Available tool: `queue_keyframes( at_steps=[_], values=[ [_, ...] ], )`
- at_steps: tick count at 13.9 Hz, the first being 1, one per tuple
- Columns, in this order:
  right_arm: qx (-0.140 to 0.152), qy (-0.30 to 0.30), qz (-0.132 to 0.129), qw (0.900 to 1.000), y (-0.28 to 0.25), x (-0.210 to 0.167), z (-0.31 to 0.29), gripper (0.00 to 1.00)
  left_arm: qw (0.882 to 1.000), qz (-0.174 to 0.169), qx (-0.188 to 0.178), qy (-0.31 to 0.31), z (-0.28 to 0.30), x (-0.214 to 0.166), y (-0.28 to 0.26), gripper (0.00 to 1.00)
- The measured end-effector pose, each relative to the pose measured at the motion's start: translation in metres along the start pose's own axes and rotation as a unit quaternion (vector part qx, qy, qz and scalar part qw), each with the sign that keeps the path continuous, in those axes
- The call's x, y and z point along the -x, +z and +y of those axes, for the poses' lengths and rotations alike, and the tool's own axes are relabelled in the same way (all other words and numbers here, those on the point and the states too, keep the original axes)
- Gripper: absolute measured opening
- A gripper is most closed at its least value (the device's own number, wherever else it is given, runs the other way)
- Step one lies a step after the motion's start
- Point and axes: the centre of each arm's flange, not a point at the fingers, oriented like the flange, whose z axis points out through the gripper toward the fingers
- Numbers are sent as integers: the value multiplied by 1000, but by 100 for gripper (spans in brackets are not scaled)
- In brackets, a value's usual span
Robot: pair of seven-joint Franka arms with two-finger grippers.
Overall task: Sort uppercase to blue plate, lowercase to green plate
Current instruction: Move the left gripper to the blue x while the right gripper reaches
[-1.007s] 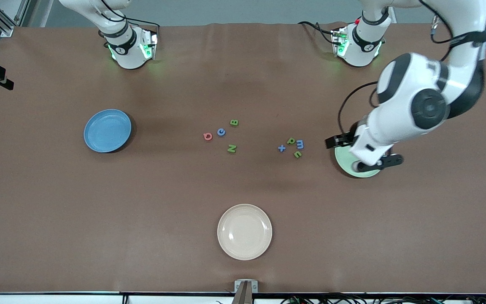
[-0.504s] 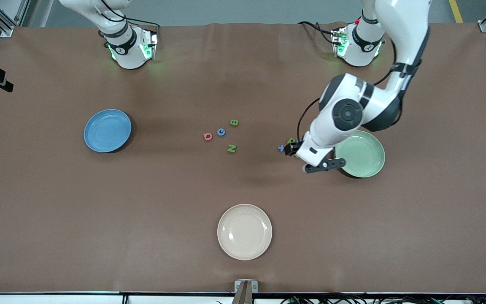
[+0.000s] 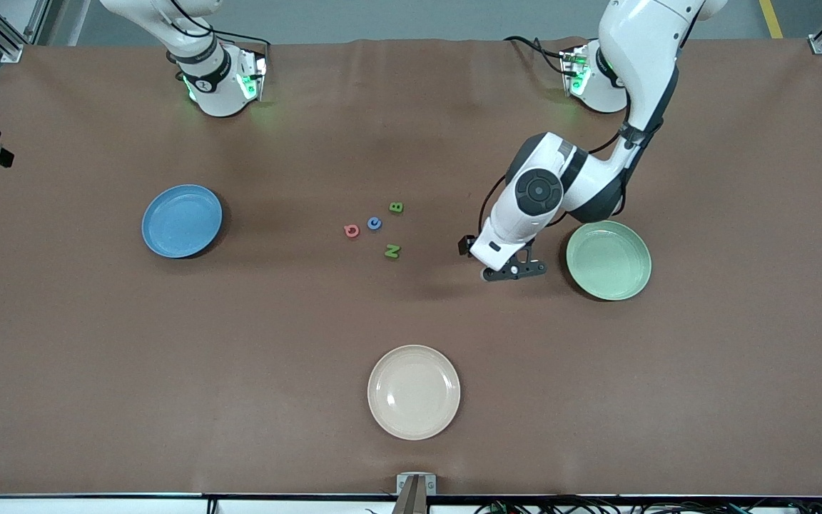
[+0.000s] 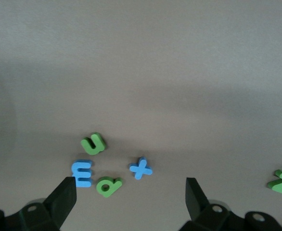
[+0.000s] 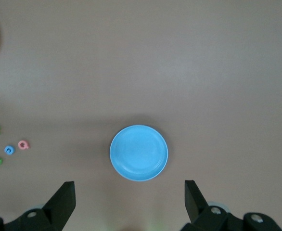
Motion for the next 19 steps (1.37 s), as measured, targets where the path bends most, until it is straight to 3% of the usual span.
queue_keyframes(
  at_steps=[6, 11, 16, 19],
  values=[
    [2, 34, -87, 996, 111, -57, 14, 100, 1000, 3, -1, -7, -2, 16, 7, 100],
    [9, 168, -96, 981, 116, -54, -38, 100, 1000, -7, -7, 7, 10, 42, 52, 100],
    [30, 311, -82, 946, 143, -47, -116, 100, 1000, 2, -7, 11, 0, 47, 77, 95],
    [42, 390, -70, 917, 178, -38, -173, 100, 1000, 6, -5, 8, -3, 43, 78, 86]
  ],
)
